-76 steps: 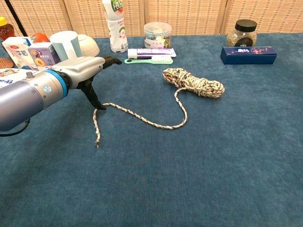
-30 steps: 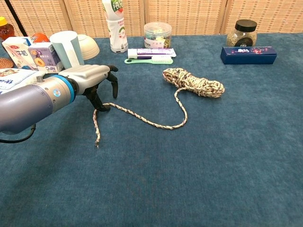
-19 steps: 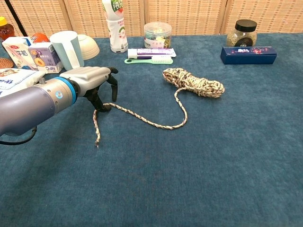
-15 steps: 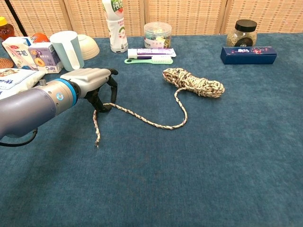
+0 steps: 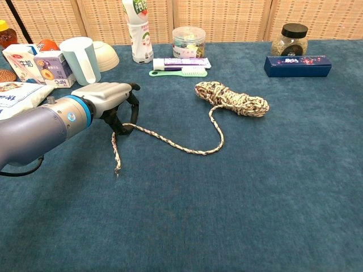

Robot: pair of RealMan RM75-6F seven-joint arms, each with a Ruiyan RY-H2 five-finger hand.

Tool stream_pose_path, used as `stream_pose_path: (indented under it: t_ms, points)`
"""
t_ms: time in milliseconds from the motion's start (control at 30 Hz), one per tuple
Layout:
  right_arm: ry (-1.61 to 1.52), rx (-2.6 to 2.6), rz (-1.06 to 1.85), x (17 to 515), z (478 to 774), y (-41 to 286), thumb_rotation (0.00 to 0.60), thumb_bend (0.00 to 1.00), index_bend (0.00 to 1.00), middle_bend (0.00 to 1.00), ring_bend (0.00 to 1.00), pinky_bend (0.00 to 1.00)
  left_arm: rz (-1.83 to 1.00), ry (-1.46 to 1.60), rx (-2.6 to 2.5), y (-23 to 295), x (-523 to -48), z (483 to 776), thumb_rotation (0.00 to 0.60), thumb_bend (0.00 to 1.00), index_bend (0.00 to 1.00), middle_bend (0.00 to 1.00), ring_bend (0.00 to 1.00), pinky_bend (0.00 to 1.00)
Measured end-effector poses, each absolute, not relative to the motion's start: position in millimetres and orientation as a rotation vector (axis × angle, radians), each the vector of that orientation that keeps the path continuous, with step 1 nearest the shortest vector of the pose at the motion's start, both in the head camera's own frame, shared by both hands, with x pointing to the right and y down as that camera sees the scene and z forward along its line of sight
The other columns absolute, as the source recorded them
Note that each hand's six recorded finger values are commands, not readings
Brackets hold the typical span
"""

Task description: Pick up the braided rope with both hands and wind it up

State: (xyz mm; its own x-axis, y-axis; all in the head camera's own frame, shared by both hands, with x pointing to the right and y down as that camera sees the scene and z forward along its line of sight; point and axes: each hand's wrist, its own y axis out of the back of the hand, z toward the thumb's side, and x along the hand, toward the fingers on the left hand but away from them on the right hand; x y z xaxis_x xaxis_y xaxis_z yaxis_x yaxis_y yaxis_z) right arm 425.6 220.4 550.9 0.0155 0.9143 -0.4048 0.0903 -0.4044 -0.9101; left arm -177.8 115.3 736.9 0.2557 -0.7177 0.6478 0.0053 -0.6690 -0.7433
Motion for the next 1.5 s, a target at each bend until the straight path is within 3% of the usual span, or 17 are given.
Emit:
stream_pose_path:
  t_ms: [800,1133,1500]
  points:
    - [-1.015,-1.653,1.473,415.8,566.5,215.3,0.600,0.00,0.00,0.00,0.00,0.00,-1.354,0.713,-1.814,78.8,-196.6,676.5,0.600,0.34,0.60,0.00,0.00,0.00]
    - [-0.889,-1.787,1.448,373.4,590.6,174.7,0.600,0.00,0.00,0.00,0.00,0.00,-1.310,0.732,-1.768,62.0,-196.5,640.6,0.600,0.34,0.60,0.00,0.00,0.00]
    - [-0.783,-1.853,1.440,328.7,606.4,137.5,0.600,0.00,0.00,0.00,0.00,0.00,-1.317,0.738,-1.754,55.4,-202.8,629.5,0.600,0.40,0.61,0.00,0.00,0.00]
